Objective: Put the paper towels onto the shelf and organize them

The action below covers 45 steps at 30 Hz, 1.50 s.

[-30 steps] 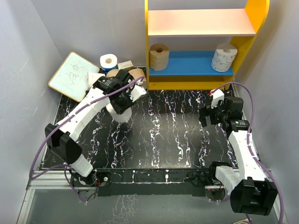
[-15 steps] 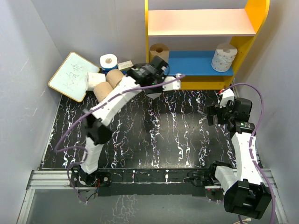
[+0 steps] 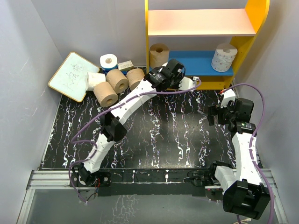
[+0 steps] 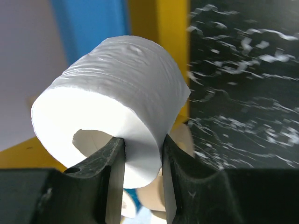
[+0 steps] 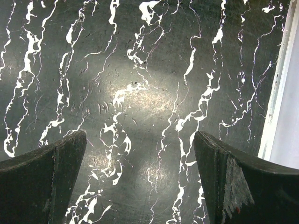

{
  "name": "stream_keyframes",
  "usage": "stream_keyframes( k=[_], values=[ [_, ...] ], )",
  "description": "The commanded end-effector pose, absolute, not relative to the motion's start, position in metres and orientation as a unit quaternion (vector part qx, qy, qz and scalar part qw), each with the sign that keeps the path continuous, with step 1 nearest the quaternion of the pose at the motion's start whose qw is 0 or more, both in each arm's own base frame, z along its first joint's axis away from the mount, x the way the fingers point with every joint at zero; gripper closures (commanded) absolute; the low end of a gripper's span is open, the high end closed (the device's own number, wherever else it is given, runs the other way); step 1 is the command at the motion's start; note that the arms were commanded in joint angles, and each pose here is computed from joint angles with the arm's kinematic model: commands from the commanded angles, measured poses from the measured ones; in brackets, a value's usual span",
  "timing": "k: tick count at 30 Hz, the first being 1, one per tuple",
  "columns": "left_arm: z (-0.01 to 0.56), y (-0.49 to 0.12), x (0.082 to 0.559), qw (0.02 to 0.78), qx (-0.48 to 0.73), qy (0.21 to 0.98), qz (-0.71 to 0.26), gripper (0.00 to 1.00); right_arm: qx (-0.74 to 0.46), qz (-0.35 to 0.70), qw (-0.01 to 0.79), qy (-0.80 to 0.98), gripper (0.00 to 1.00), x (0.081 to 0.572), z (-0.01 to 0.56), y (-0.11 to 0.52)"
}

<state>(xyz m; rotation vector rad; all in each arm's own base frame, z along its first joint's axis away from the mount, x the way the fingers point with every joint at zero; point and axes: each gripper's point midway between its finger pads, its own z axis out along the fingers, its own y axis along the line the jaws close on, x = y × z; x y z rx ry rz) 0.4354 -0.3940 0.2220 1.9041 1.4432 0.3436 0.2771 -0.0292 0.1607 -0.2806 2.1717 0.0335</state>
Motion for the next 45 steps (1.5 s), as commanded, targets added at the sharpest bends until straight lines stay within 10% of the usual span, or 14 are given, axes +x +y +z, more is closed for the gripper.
stream_keyframes(
  k=[1,45],
  values=[
    [0.294,-0.412,0.470,0.470,0.693,0.509,0.199,1.00,-0.122,0.007,0.494,0.861,0.02,0.288,0.188,-0.030],
    [0.285,-0.440,0.526,0.507,0.682,0.427,0.308,0.94,-0.125,0.013,0.494,0.861,0.02,0.287,0.186,-0.028]
  ],
)
